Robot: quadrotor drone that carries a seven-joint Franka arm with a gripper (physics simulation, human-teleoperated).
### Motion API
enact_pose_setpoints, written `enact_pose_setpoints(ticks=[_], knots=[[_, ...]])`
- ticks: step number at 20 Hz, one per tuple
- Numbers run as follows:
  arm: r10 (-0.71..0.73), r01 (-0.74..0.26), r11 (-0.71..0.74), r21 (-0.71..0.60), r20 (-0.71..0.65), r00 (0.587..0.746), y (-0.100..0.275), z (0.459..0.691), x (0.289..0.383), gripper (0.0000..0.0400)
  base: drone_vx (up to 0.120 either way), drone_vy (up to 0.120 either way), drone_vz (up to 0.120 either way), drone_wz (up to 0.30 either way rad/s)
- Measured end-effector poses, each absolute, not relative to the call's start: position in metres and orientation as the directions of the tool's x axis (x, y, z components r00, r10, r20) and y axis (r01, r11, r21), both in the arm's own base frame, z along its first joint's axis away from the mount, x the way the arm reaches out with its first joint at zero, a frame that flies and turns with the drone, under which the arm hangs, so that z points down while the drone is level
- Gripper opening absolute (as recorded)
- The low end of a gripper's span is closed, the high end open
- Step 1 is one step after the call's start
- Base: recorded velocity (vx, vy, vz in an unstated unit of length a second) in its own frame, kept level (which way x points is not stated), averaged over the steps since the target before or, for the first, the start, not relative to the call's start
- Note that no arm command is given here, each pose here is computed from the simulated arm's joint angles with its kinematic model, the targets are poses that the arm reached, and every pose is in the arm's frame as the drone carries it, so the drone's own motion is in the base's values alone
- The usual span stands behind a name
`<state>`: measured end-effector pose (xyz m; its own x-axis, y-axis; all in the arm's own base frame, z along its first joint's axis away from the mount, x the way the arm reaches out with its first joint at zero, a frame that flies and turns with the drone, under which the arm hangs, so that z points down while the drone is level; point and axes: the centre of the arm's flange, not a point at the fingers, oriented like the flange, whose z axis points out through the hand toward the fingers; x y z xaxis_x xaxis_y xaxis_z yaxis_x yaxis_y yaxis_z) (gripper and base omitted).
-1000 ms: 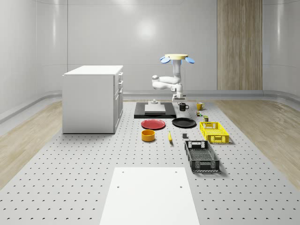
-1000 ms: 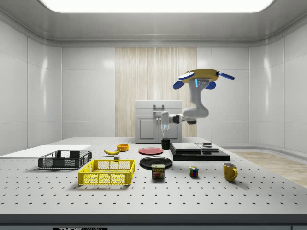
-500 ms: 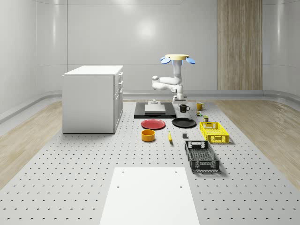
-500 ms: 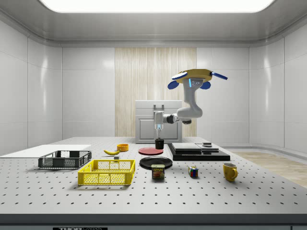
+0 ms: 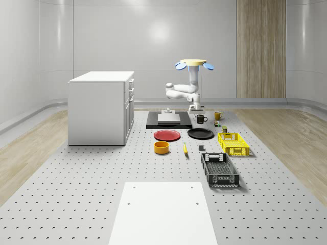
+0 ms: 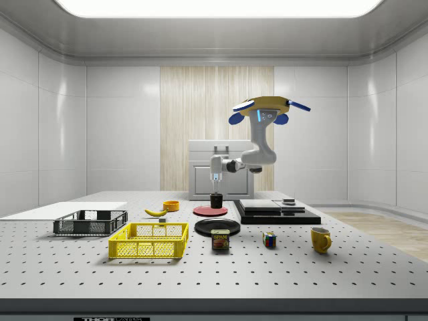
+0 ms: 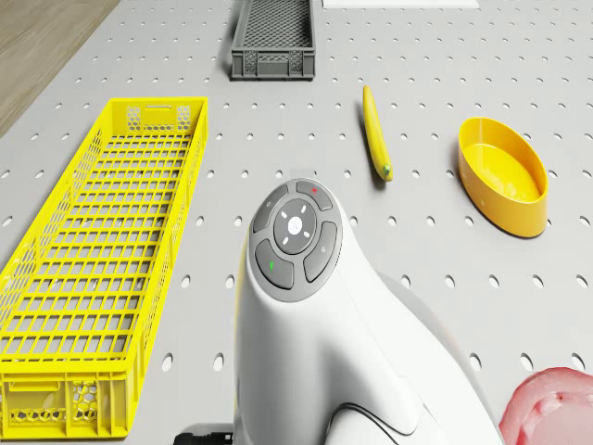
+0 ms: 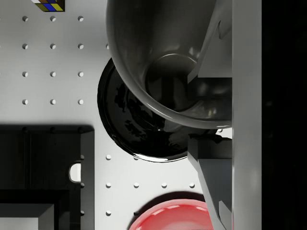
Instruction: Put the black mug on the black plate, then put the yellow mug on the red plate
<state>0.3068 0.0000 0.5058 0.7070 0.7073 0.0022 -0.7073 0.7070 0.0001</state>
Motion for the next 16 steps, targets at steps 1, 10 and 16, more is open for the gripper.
enact_pose_setpoints(ticks=[1, 10, 16], knots=[[0.707, -0.707, 0.707, 0.0, 0.002, 0.707, 0.0, 0.508, 0.3068, 0.01, 0.0, 0.0, 0.0, 0.0], [0.707, -0.707, 0.707, 0.0, 0.002, 0.707, 0.0, 0.543, 0.3068, 0.01, 0.0, 0.0, 0.0, 0.0], [0.707, -0.707, 0.707, 0.0, 0.002, 0.707, 0.0, 0.565, 0.3068, 0.01, 0.0, 0.0, 0.0, 0.0]])
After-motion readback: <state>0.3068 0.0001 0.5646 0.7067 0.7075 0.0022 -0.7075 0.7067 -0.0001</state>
